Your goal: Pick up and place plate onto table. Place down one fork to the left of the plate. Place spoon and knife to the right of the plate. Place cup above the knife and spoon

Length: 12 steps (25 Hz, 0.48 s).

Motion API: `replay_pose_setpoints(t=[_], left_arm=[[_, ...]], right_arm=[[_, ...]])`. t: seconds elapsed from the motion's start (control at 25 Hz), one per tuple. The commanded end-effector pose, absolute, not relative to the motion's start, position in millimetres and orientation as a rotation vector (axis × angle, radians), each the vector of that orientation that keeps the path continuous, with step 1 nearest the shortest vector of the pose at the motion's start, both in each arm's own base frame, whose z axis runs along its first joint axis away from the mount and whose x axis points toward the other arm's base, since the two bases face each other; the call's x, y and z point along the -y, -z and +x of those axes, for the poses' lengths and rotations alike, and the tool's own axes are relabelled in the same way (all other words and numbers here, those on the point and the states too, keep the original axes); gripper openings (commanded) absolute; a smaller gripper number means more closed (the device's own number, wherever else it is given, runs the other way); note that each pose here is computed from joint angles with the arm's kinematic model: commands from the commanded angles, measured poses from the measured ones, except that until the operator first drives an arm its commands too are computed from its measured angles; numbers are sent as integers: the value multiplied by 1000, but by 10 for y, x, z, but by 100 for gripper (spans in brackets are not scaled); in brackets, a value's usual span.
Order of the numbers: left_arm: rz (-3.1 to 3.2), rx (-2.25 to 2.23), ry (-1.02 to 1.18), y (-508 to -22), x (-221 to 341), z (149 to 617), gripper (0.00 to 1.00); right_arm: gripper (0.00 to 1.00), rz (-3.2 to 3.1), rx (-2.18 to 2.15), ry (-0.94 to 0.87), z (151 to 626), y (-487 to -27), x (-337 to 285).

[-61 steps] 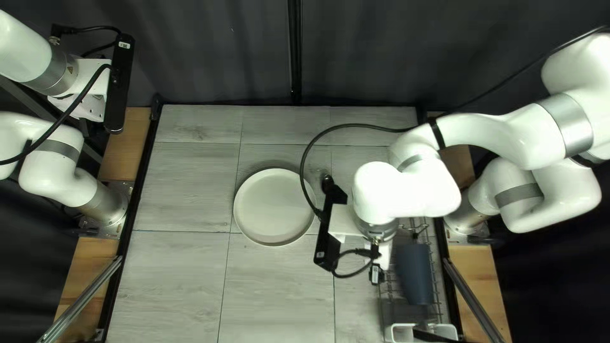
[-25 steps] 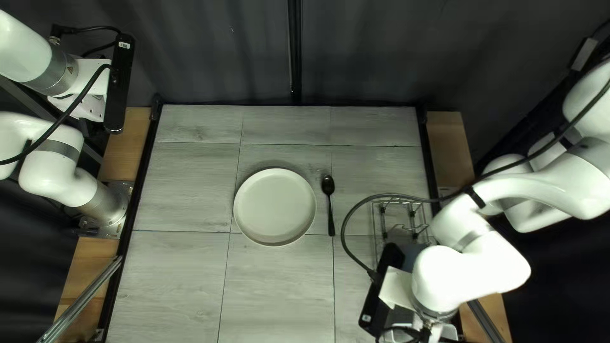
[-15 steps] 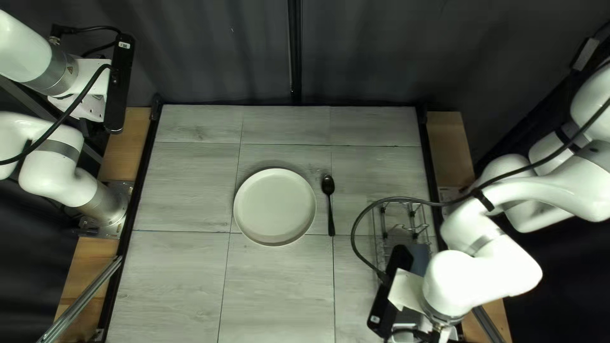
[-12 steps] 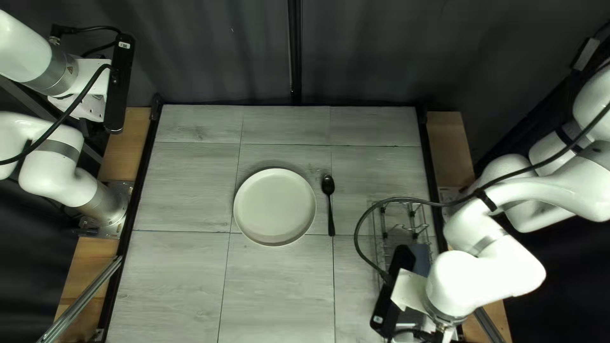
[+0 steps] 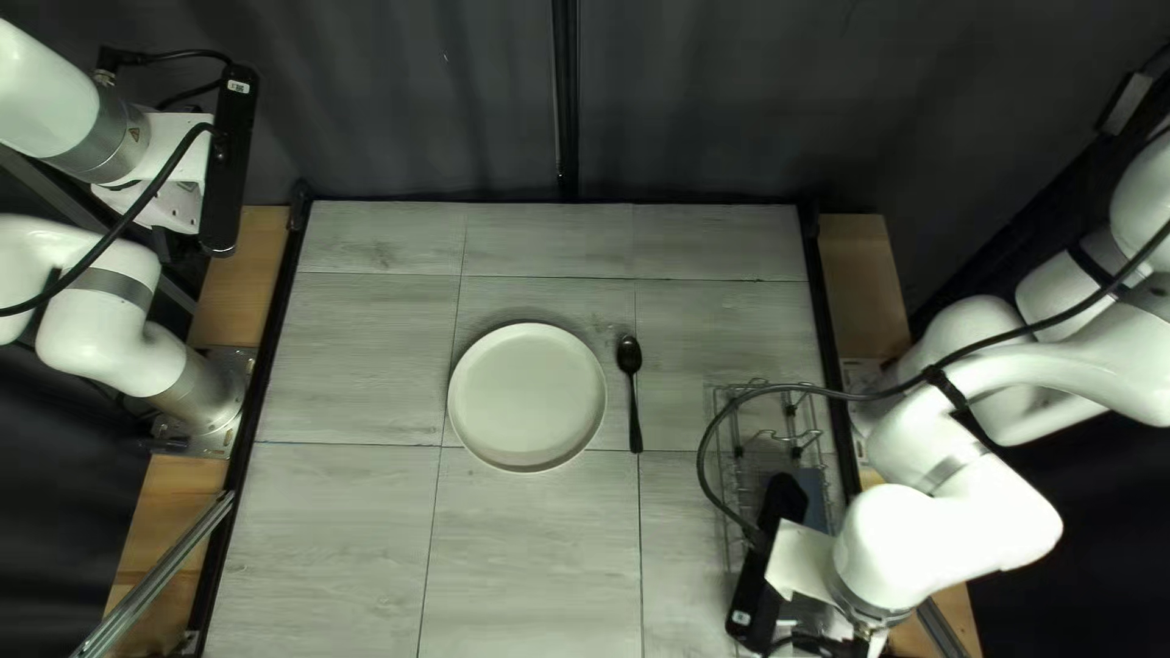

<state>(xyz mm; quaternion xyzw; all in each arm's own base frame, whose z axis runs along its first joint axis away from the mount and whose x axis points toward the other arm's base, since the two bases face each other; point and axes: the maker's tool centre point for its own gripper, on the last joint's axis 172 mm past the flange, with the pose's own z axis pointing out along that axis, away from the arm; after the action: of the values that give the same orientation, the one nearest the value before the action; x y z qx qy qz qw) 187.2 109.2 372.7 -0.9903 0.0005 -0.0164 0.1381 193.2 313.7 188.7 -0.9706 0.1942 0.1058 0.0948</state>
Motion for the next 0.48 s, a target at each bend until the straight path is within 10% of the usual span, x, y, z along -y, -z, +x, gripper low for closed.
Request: replay_pose_setpoints(t=[0.04,0.48], left_arm=[[-2864,-1,47,-3727,-1092,1872,100],[-2864,-1,47,-3727,-1092,1872,100]], right_arm=[[100,-2901,-536,-313,1923,-1784,-3147],[100,-2987,-301,-231,1853,-1508,-3082]])
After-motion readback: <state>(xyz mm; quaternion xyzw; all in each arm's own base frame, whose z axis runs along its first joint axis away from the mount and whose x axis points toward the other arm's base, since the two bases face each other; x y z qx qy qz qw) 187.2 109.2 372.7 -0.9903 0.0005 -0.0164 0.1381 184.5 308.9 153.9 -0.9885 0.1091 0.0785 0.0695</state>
